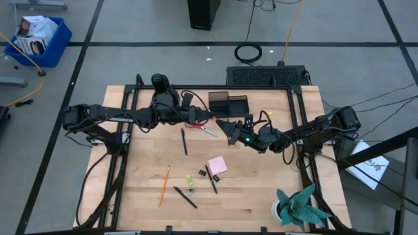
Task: Pick and place office supplies into organizer
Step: Put the orange pencil into the black desk organizer
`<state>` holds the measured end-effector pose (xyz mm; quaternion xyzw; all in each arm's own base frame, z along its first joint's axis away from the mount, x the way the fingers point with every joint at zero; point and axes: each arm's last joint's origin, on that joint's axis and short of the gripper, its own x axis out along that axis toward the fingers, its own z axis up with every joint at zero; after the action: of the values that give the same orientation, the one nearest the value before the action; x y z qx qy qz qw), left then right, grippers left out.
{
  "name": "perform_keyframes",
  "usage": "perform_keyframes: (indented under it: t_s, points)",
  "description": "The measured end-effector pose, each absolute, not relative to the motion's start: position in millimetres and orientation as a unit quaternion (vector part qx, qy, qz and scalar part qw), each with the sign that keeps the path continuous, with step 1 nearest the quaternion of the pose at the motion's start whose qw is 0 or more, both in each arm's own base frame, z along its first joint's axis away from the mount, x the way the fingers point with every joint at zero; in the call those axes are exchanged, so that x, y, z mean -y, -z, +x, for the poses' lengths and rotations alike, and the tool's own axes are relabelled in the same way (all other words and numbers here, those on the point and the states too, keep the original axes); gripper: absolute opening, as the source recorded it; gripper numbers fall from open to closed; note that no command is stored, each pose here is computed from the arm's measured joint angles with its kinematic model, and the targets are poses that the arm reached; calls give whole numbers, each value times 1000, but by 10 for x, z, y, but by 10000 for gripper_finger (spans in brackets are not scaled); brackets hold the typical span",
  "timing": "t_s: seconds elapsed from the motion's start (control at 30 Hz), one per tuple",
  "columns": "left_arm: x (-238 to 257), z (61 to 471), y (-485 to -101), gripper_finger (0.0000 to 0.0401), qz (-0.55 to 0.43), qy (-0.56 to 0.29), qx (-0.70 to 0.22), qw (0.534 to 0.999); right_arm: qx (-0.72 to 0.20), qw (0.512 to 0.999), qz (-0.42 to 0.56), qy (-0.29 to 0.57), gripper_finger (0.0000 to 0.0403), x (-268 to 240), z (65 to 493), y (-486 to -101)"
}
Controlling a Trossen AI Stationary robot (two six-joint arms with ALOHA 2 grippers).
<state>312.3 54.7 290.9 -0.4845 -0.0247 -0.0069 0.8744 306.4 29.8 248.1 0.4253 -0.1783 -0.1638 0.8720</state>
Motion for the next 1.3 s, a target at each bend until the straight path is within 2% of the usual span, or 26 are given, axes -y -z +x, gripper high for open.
perform_keyframes:
  t_s: [0.23, 0.37, 0.47, 0.63, 0.8, 0.9, 1.03, 1.2, 1.3]
  points:
    - [-544, 3123, -2901, 44, -487, 8, 19, 873, 181, 872, 425, 162, 13, -298, 3062, -2488]
    - [-546, 3123, -2902, 12, -477, 11, 19, 878, 179, 873, 423, 163, 13, -299, 3063, -2485]
    - [-568, 3118, -2901, 15, -472, 9, 20, 881, 176, 879, 412, 165, 19, -299, 3063, -2484]
    - [-668, 3096, -2908, 36, -470, 6, 24, 882, 170, 890, 387, 171, 59, -300, 3056, -2488]
    - [-789, 3031, -2953, 11, -464, 18, 25, 885, 168, 896, 374, 172, 94, -290, 2975, -2491]
    - [-865, 2998, -2971, 16, -449, 8, 33, 893, 169, 897, 370, 172, 108, -273, 2858, -2489]
    - [-965, 2947, -3002, 32, -422, -9, 47, 905, 174, 899, 364, 172, 118, -238, 2629, -2488]
    - [-1114, 2901, -2977, 11, -387, -52, 53, 919, 182, 894, 373, 170, 120, -191, 2326, -2436]
    - [-1190, 2876, -2966, 13, -349, -91, 59, 931, 189, 886, 390, 166, 117, -168, 2176, -2391]
